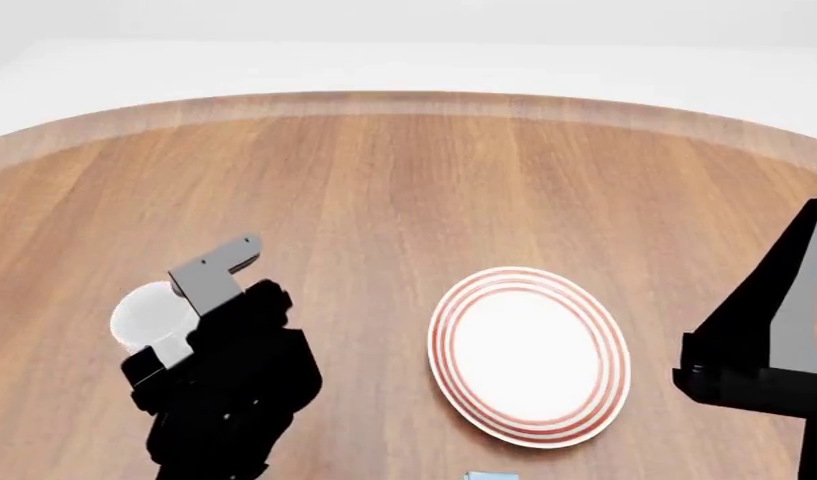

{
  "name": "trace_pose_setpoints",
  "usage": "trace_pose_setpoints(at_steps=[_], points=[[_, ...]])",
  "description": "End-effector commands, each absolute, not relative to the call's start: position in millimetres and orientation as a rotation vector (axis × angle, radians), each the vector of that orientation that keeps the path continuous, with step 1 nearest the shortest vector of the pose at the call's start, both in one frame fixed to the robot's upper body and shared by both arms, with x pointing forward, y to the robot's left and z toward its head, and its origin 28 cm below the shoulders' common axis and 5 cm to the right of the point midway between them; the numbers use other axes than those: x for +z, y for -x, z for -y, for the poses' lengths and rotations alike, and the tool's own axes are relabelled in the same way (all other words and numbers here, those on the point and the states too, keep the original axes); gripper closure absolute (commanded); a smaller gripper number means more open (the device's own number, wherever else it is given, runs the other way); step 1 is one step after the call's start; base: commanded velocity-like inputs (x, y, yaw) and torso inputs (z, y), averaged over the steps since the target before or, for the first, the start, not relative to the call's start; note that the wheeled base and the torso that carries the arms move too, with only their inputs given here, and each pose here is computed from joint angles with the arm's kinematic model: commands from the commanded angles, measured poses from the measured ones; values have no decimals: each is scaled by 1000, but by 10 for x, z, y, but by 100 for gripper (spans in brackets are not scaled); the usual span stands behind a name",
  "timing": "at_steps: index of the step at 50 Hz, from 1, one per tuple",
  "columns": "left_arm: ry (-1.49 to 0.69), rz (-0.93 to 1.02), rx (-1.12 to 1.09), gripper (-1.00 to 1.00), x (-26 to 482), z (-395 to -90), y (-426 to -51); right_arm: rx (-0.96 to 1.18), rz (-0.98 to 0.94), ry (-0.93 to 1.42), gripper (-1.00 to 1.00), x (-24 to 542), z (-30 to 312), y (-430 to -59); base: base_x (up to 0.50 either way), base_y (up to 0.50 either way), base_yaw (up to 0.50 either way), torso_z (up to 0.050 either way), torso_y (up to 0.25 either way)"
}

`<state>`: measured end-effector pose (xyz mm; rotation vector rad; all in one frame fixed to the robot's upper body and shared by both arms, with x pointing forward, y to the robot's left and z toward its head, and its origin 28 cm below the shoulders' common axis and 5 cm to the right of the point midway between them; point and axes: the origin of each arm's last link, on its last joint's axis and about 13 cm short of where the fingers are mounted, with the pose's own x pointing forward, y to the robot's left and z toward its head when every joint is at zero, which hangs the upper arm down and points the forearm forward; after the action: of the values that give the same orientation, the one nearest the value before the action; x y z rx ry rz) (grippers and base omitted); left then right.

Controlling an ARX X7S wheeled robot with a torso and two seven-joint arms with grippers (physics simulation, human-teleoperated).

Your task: Pick up the white mug and put it on the plate, and put the chocolate pudding to the right of the plate.

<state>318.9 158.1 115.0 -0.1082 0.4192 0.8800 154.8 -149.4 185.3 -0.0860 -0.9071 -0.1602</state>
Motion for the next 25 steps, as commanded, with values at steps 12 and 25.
trace_pose_setpoints(at_steps=[12,25], points=[[140,-473,868,-100,954,-1608,-3290,-162,911,105,-100,1849,1506,-1544,0,0,0,0,0],[145,-489,889,-100,860,-1654,-3346,-155,906,105,-100,1838,1493,-1547,0,0,0,0,0]])
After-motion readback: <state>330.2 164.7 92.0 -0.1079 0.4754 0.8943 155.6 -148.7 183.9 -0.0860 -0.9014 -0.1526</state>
